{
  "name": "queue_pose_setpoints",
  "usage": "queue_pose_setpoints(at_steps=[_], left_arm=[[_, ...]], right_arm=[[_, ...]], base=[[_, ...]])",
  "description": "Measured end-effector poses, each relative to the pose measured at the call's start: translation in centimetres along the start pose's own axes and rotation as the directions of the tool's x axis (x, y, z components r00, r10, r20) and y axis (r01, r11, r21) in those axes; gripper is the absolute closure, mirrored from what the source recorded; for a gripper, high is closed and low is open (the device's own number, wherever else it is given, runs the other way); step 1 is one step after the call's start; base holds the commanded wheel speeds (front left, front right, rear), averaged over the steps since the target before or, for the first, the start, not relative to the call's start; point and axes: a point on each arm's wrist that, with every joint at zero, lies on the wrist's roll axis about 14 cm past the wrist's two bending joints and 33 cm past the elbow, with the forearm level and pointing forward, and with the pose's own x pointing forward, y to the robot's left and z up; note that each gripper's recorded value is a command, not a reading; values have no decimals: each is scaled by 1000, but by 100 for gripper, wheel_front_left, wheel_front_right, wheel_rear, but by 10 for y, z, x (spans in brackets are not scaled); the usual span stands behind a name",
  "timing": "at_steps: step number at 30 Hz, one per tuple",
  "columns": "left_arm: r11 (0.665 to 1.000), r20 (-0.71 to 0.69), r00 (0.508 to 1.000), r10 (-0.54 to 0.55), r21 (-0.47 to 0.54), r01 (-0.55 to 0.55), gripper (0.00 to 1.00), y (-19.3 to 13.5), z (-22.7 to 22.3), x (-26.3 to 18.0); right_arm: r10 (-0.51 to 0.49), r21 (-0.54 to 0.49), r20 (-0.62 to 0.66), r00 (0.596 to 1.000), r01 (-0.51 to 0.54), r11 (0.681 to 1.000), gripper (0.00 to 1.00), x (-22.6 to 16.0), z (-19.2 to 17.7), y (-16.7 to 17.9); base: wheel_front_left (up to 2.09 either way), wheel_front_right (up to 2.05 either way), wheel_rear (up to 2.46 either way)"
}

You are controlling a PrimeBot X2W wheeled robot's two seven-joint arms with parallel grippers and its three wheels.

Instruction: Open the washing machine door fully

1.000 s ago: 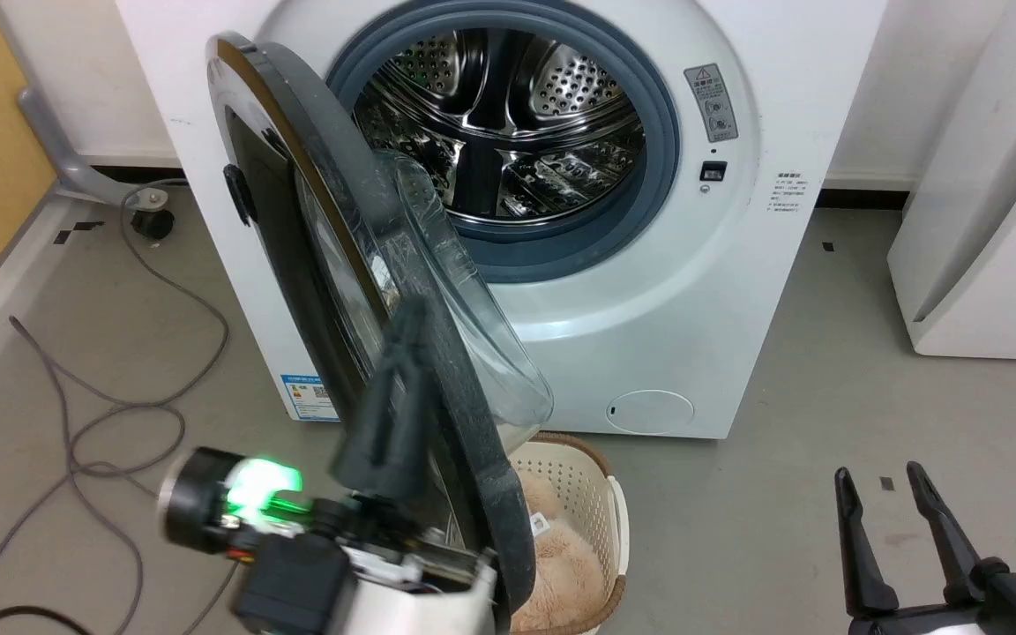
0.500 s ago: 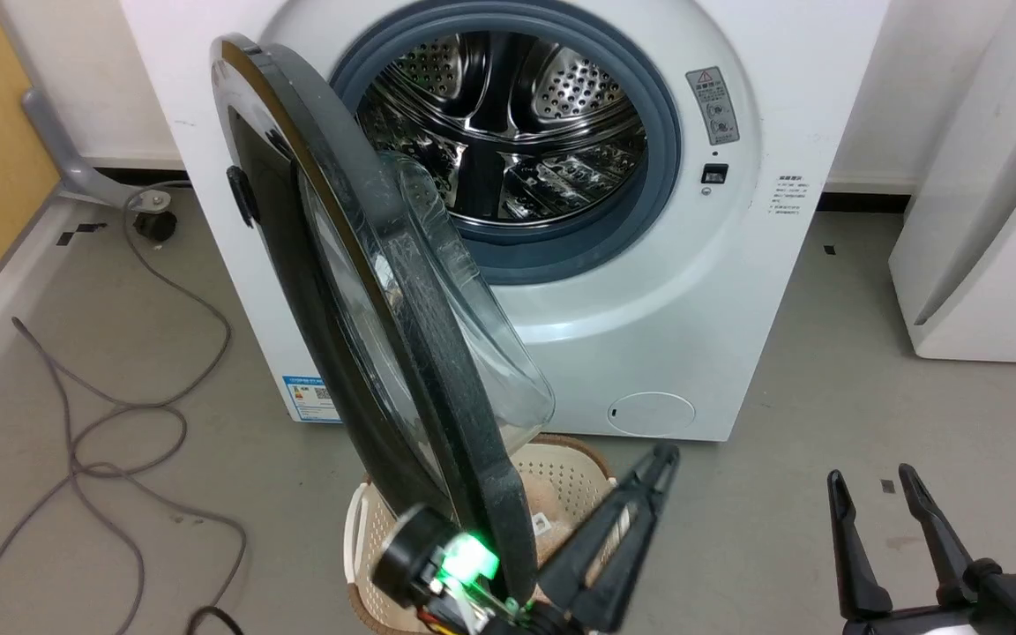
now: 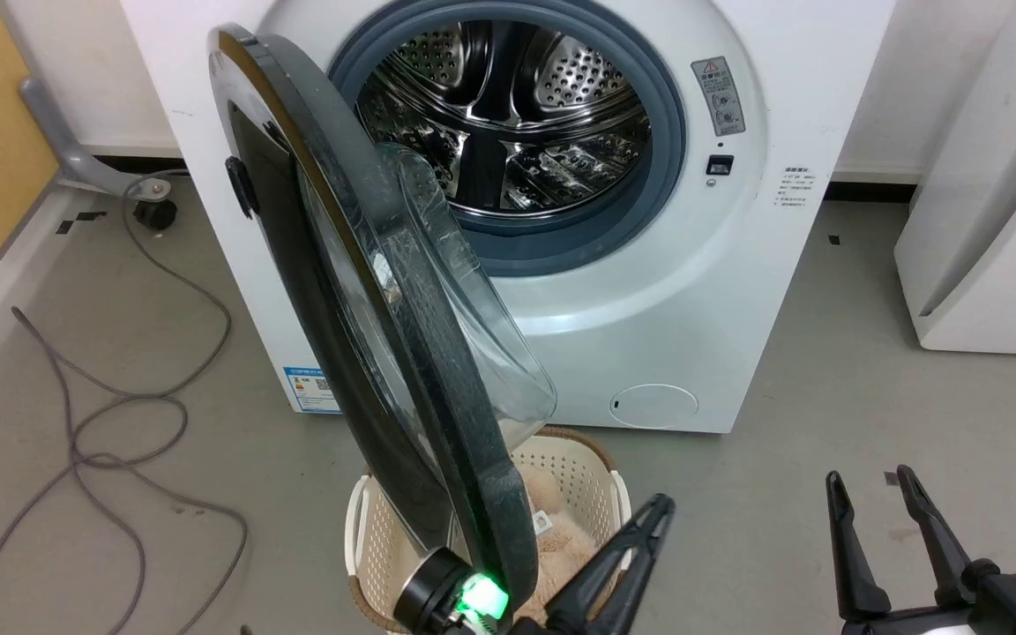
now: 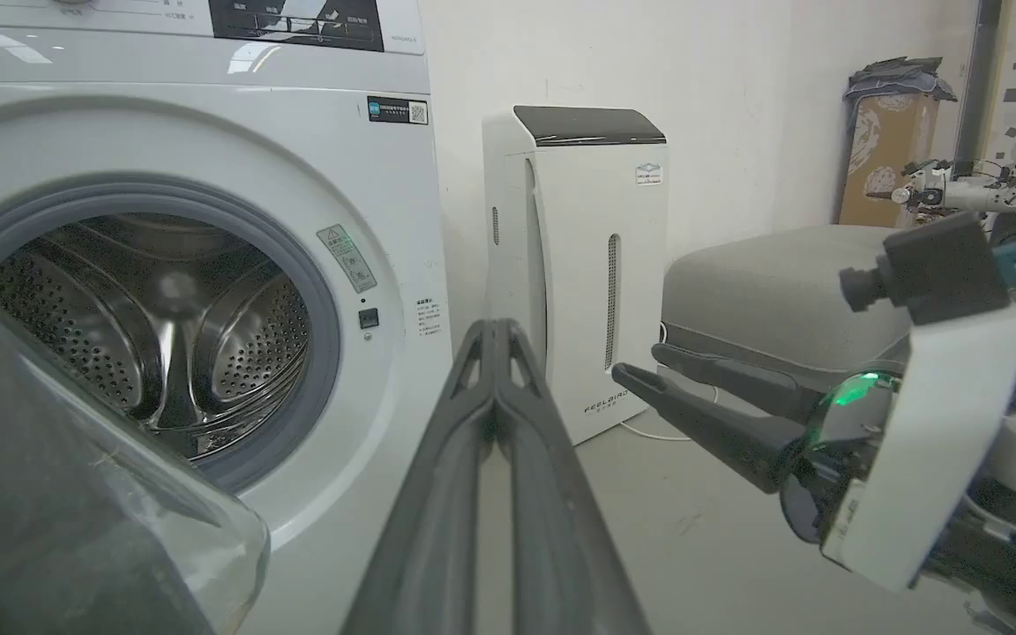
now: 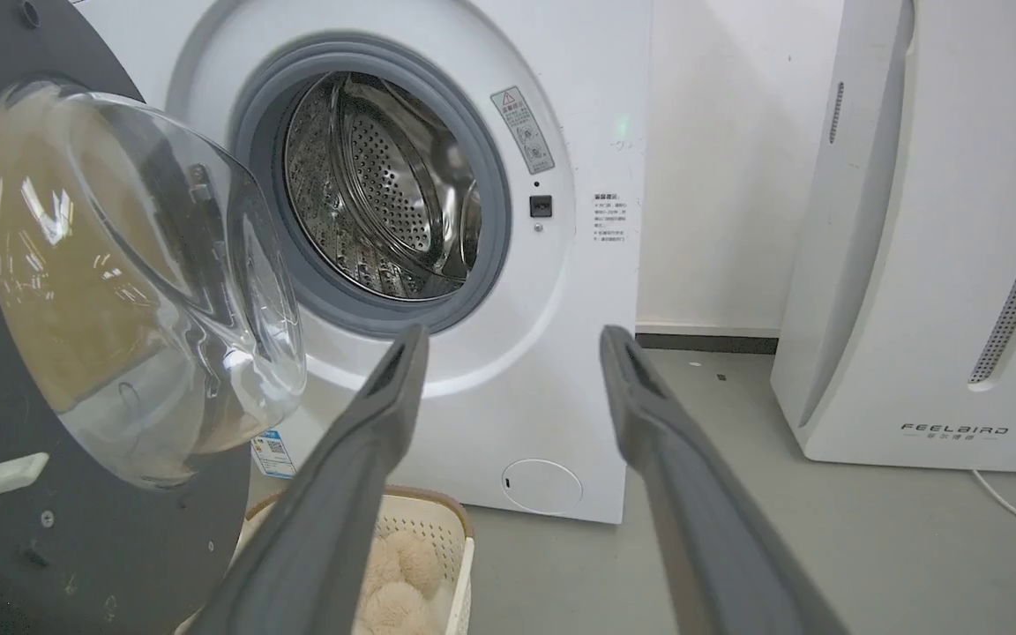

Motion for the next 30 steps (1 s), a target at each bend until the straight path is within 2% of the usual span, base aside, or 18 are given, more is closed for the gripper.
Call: queue_pose_setpoints(at_steps=[17, 30], left_arm=[[986, -168, 971, 169, 18, -168, 100, 51, -52, -19], [972, -155, 959, 236, 41, -232, 100, 65, -44, -33]], right_arm=[[10, 4, -17, 1000, -10, 1000, 0, 3, -6, 3], [63, 19, -13, 998, -62, 998, 0, 12, -6, 19]], base=[[0, 0, 0], [0, 0, 0]])
